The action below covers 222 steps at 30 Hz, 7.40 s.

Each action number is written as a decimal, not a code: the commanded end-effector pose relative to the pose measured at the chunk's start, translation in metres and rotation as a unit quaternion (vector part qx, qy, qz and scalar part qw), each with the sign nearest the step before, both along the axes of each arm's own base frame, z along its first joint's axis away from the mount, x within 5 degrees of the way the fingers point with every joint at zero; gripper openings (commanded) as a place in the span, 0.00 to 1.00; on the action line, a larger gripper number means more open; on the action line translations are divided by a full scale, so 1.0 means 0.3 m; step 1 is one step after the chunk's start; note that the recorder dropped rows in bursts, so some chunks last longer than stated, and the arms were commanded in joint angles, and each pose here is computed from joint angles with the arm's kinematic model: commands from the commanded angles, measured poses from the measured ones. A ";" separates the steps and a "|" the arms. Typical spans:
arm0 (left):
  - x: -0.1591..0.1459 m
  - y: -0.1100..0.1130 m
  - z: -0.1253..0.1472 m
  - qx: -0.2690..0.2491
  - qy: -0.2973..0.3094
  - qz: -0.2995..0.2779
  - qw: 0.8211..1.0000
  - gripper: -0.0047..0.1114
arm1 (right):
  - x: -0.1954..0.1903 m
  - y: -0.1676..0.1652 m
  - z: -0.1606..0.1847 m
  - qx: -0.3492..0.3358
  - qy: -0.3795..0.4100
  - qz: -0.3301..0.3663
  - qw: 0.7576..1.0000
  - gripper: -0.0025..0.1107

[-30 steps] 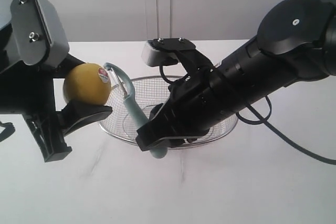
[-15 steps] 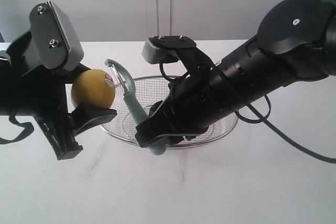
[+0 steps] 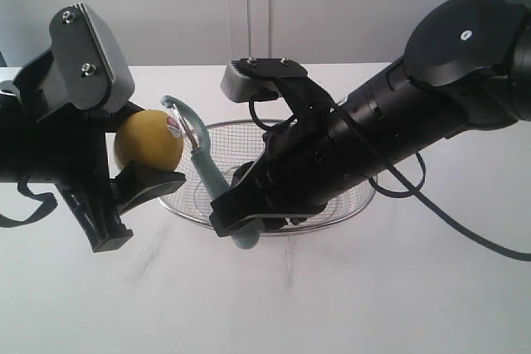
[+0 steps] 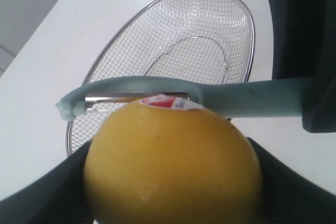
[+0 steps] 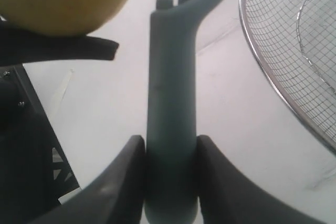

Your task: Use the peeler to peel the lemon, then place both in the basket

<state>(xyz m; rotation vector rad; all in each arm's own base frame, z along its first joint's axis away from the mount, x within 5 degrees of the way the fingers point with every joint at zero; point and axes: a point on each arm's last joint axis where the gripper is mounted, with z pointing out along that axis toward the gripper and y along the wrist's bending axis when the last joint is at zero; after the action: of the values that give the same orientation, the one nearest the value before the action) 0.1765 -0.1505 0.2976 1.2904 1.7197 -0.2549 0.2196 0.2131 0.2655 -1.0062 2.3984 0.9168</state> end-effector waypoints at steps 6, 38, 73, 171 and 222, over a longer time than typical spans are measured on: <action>-0.002 -0.001 0.003 -0.013 0.006 0.007 1.000 0.04 | -0.001 -0.002 0.031 0.013 -0.016 -0.008 1.000 0.02; -0.004 -0.001 0.002 -0.012 0.011 0.005 1.000 0.04 | -0.090 -0.119 0.234 0.020 -0.145 -0.047 0.988 0.02; -0.004 -0.001 0.002 -0.012 0.012 0.006 1.000 0.04 | -0.028 0.032 -0.005 -0.036 -0.023 -0.001 0.999 0.02; -0.006 -0.001 0.000 -0.011 0.015 0.003 1.000 0.04 | -0.054 0.025 0.054 -0.035 -0.076 -0.018 0.996 0.02; -0.006 -0.001 0.000 -0.011 0.015 0.004 1.000 0.04 | -0.199 -0.175 0.344 0.006 -0.240 -0.074 0.968 0.02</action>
<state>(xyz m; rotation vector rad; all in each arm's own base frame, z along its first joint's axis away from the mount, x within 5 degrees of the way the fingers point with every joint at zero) 0.1761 -0.1505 0.2973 1.2886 1.7276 -0.2624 0.1531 0.1580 0.3714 -0.9218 2.0134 0.5887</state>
